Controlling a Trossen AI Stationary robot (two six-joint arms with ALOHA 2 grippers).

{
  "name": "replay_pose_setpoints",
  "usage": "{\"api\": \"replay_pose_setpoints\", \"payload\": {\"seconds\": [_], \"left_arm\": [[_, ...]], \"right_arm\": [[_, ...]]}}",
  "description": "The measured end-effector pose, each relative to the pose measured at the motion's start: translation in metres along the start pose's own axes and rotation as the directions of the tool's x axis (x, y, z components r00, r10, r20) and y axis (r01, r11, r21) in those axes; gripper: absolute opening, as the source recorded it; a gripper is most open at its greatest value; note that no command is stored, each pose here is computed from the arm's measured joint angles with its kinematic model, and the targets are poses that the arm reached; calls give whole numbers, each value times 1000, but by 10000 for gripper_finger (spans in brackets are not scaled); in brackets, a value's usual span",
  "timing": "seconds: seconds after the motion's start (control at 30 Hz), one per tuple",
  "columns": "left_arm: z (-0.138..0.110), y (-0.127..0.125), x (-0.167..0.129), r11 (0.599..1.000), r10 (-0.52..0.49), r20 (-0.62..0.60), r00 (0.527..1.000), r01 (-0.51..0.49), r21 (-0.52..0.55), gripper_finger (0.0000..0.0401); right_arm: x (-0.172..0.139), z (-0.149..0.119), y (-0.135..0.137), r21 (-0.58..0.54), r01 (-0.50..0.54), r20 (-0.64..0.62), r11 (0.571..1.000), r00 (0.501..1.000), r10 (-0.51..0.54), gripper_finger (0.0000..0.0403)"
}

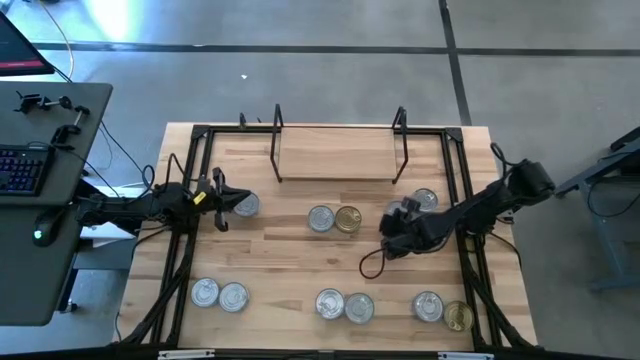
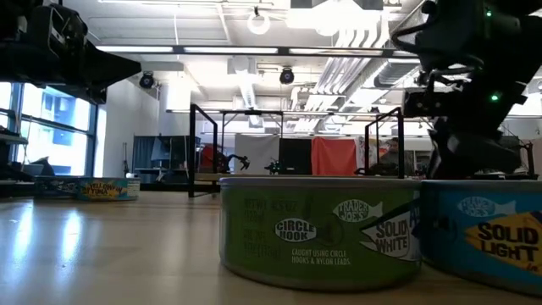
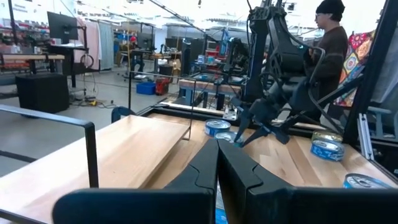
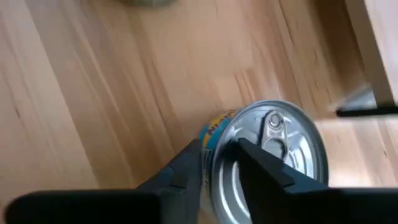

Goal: Stack canned seafood by type on shelf
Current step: Put the top right yellow-blue tuna can on the shelf

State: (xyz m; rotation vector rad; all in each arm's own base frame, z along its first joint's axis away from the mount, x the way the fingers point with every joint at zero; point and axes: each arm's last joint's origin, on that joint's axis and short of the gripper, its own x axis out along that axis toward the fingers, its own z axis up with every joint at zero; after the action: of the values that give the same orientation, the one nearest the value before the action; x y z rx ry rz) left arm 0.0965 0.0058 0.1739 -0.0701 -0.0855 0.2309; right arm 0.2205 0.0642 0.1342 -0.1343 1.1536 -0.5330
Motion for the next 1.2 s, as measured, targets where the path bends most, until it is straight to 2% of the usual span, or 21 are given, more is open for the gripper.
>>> {"api": "replay_pose_setpoints", "payload": {"seconds": [0.2, 0.37, 0.53, 0.63, 0.73, 0.8, 0.9, 0.97, 1.07, 1.13, 1.2], "left_arm": [[0, 0, 0, 1000, 0, 4, 1000, 0, 0, 0], [0, 0, 0, 1000, 0, 4, 1000, 0, 0, 0], [0, 0, 0, 1000, 0, 3, 1000, 0, -3, 0], [0, 0, 0, 1000, 0, 3, 1000, 0, -15, 0], [0, 0, 0, 1000, 0, 3, 1000, 0, -15, 0], [0, 0, 0, 1000, 0, 3, 1000, 0, -15, 0], [0, 0, 0, 1000, 0, 3, 1000, 0, -16, 0], [0, 0, 0, 1000, 0, 3, 1000, 0, -16, 0], [0, 0, 0, 1000, 0, 3, 1000, 0, -16, 0], [0, 0, 0, 1000, 0, 2, 1000, 0, -16, 0], [0, 0, 0, 1000, 0, 2, 1000, 0, -15, 0]], "right_arm": [[-2, 9, 7, -34, -62, 75, 997, 995, 65, 7], [-16, 11, 12, -127, -138, -23, 982, 990, 137, 11], [-27, 3, 7, -108, -61, -140, 992, 989, 46, 10], [-33, 8, 10, -88, -69, -113, 994, 992, 59, 33], [-37, 11, 11, -52, -65, -99, 997, 993, 60, 80], [-37, 12, 10, -6, -25, -77, 1000, 997, 25, 115], [-34, 10, 7, 117, 33, -58, 993, 998, -26, 163], [-29, 8, 2, 223, 61, -83, 973, 996, -43, 184], [-20, 5, -4, 358, 75, -150, 931, 989, -22, 196], [-13, 3, -6, 395, 65, -177, 916, 984, 7, 197], [-8, 4, -7, 391, 29, -160, 920, 986, 37, 196]]}}
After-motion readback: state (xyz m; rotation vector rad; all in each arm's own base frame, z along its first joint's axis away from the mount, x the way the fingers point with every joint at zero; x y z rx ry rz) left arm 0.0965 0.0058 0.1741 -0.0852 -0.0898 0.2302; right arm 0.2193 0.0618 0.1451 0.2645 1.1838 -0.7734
